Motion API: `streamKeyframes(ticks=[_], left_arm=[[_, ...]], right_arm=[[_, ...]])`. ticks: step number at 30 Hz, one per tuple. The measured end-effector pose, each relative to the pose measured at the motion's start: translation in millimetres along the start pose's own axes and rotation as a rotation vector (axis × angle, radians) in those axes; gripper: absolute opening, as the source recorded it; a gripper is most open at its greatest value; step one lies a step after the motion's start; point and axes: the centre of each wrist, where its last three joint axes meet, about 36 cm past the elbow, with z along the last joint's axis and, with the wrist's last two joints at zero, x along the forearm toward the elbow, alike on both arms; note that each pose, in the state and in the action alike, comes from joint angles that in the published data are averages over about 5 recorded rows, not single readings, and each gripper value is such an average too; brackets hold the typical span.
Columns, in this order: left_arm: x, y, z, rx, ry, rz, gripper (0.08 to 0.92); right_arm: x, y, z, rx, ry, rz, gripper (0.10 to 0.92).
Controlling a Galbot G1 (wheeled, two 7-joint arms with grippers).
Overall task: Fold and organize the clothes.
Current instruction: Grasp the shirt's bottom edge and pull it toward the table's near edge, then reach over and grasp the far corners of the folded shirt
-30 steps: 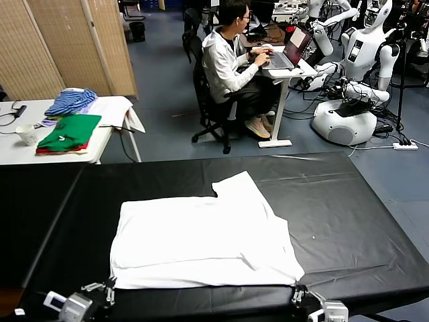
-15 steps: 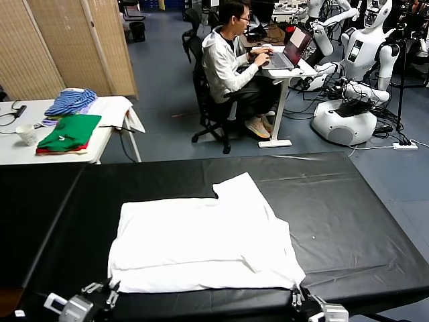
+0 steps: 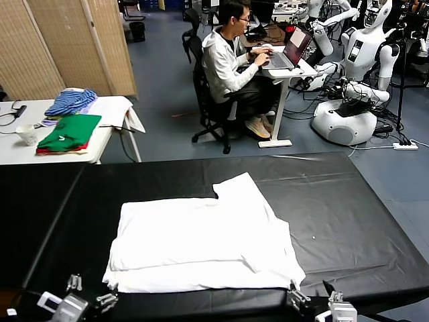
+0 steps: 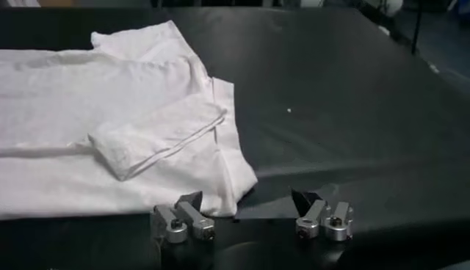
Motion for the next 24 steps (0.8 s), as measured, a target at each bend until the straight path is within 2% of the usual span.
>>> streamKeyframes(ticks=[6,13,24], left_arm=[[2.5,-2.8,-5.3,0.031,0.022,0.008,0.907],[1.6,-4.6,-8.3,0.062,0.057,-0.002,0.907],[-7.9,-2.9,-8.2,0.072,0.039,-0.021,0.907]], right_arm=[[-62.2,-3.1,-4.2,0.027,-0.053,0.015,0.907],[-126.7,9.9,-0.8,0.050,-0.033,-0.021,0.907],[-185.5,28.7,5.2,0.035,0.065,-0.052,0.907]])
